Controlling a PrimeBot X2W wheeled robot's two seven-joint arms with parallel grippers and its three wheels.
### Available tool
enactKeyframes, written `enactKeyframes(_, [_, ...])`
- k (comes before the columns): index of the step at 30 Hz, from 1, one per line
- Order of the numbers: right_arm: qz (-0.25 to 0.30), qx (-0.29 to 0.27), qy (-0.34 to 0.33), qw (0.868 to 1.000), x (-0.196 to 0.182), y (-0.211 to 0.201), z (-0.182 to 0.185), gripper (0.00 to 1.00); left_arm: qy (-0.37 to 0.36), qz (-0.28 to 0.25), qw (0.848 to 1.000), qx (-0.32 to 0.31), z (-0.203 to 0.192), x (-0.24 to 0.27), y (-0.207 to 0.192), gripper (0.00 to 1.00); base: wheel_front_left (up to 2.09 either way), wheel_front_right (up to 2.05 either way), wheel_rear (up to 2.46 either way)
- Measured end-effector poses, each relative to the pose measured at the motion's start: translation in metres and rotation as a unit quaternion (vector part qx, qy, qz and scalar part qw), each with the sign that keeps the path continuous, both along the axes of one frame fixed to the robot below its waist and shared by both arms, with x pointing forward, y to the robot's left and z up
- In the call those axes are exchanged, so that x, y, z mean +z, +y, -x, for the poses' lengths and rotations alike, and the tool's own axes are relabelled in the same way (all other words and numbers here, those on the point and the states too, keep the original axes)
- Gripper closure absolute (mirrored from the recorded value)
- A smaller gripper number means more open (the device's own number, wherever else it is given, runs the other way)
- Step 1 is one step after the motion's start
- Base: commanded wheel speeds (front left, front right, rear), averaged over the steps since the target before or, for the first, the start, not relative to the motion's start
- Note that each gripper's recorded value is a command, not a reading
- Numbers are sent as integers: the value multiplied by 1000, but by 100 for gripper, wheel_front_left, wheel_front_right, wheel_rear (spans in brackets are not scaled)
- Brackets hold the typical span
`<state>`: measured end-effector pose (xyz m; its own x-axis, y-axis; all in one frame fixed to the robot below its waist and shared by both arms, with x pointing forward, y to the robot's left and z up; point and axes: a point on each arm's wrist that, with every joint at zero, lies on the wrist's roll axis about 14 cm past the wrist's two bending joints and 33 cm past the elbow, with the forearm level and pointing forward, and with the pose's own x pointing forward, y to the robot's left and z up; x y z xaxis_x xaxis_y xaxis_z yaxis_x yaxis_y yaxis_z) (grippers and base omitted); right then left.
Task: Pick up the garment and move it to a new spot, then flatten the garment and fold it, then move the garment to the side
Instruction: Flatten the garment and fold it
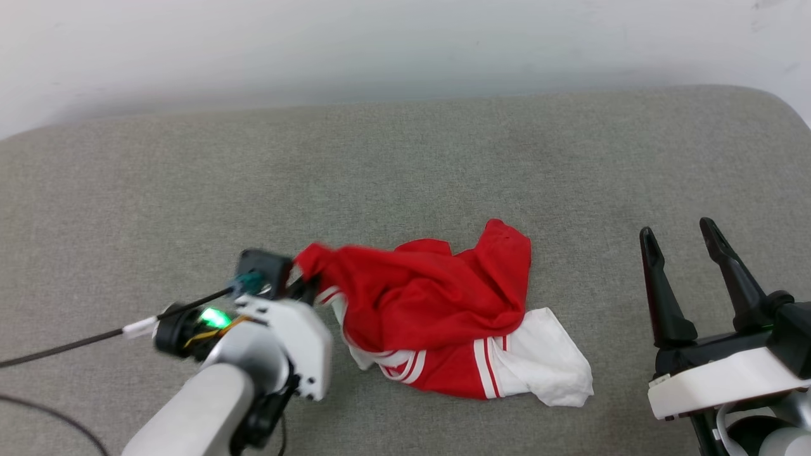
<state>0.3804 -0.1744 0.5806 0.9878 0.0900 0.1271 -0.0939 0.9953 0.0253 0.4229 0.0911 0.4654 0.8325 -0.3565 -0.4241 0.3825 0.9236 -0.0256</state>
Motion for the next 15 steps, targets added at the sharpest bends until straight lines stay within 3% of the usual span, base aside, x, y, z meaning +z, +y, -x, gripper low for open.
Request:
enactKeyframes(8, [-5, -23, 19, 1000, -13, -16, -1, 0, -49, 14, 991, -124, 1, 25, -88, 100, 0, 0, 0])
enactKeyframes(15, [-12, -48, 44, 998, -33, -33, -1, 0, 20, -13, 960, -277, 47, -21, -162, 100, 0, 0, 0])
